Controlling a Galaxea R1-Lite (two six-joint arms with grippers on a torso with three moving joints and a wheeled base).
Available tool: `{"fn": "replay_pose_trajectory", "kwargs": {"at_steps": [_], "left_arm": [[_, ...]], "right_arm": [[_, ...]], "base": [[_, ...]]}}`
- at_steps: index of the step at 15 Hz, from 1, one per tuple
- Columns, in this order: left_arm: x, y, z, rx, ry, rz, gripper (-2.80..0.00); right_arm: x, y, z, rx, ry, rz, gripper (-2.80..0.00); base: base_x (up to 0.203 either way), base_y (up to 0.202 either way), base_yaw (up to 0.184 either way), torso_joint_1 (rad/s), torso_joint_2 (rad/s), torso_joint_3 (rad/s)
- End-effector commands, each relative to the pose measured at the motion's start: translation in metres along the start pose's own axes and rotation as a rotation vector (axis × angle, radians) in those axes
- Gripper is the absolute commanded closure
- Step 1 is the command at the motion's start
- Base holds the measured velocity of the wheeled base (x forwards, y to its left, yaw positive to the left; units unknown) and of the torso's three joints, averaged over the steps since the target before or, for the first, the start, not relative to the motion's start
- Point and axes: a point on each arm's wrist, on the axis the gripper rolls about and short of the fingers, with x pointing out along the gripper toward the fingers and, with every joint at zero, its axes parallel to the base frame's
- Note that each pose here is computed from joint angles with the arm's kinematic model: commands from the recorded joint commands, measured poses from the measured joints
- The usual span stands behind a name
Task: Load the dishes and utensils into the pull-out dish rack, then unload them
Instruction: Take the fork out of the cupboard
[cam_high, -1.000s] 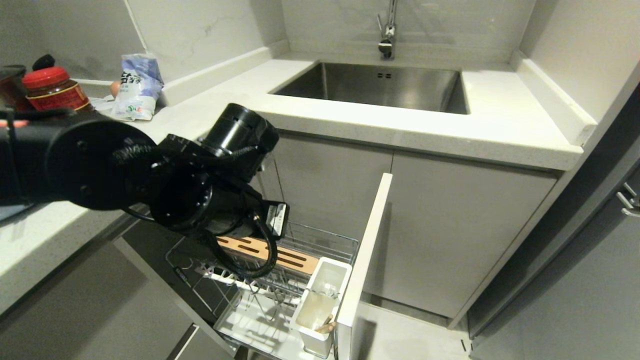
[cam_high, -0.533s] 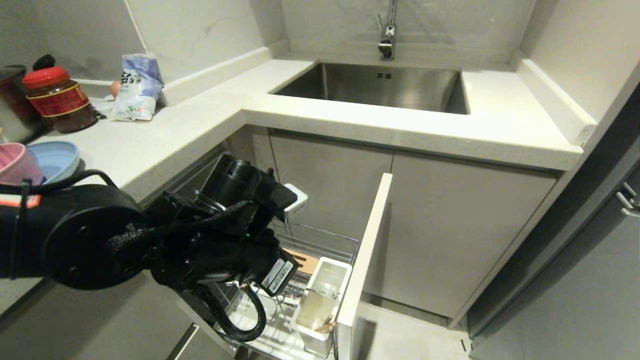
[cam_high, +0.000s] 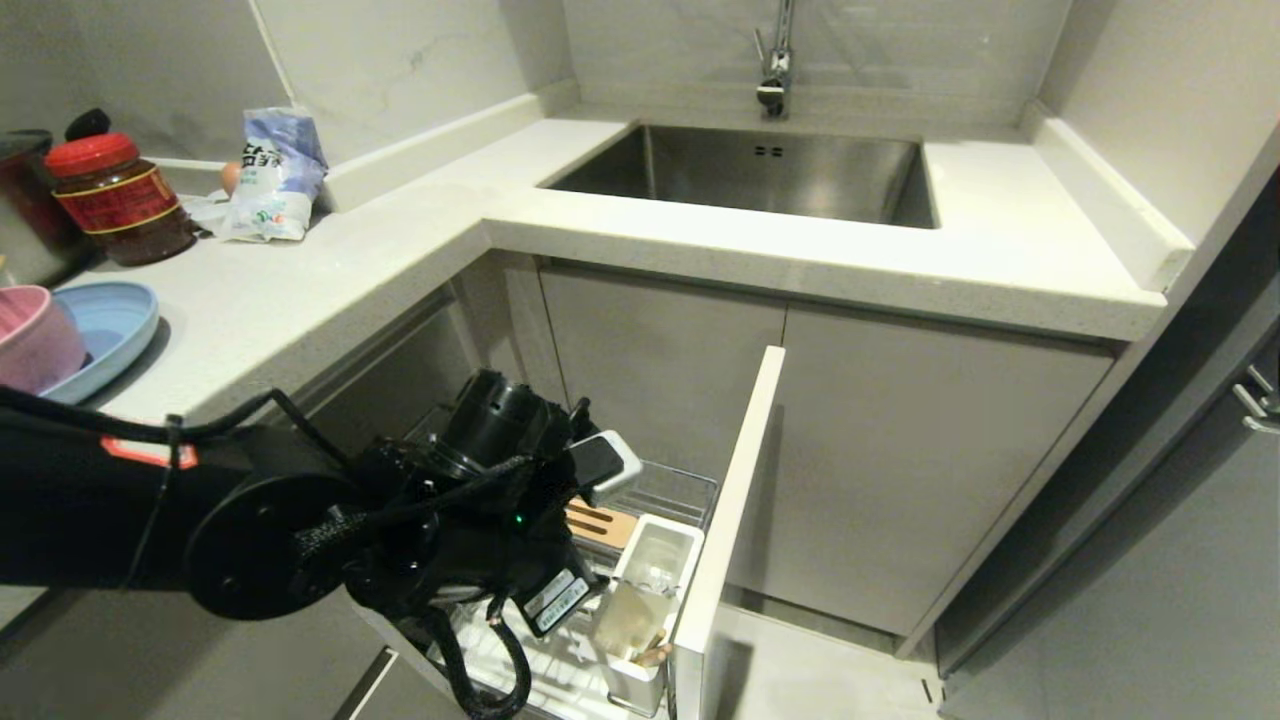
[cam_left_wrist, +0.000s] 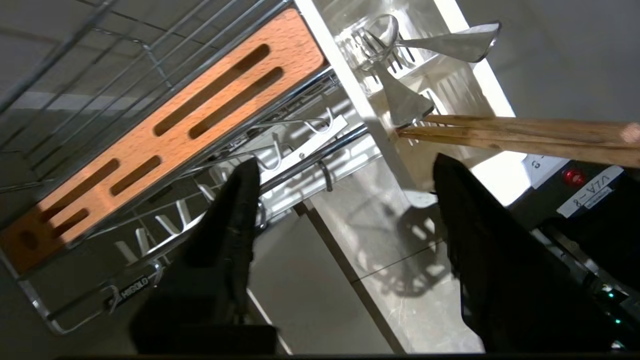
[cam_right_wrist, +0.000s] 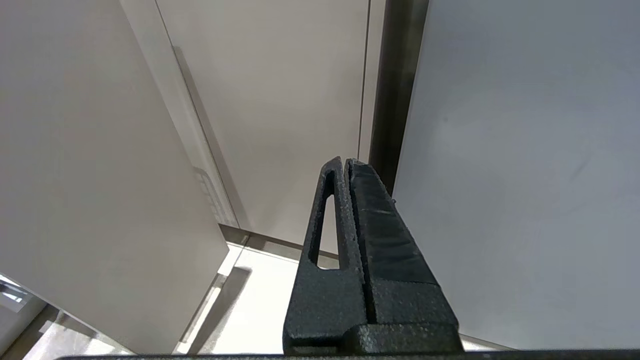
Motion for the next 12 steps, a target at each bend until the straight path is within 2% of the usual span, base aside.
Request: {"fn": "replay_pose_trajectory", "kwargs": {"at_steps": [1,7,8,12], "left_arm": [[0.018,-0.008,-0.002,0.017,0.031,-0.019,-2.8],[0.059,-0.018,-0.003,0.009,0.023,-0.073,-2.8],[0.062,-0.018,-0.001,0.004,-0.002,-0.085,-2.8],[0.075,-0.018,-0.003,-0.009,-0.002,-0.088,-2.8]], "right_arm": [[0.001,0.0,-0.007,0.0,0.025,0.0,0.0],[0.001,0.0,-0.007,0.0,0.025,0.0,0.0],[0.001,0.0,-0.007,0.0,0.025,0.0,0.0],[0.002,0.0,-0.008,0.0,0.026,0.0,0.0]], "base": [[0.0,0.0,0.0,0.0,0.0,0.0],[0.0,0.0,0.0,0.0,0.0,0.0],[0.0,0.0,0.0,0.0,0.0,0.0],[0.0,0.0,0.0,0.0,0.0,0.0]]}}
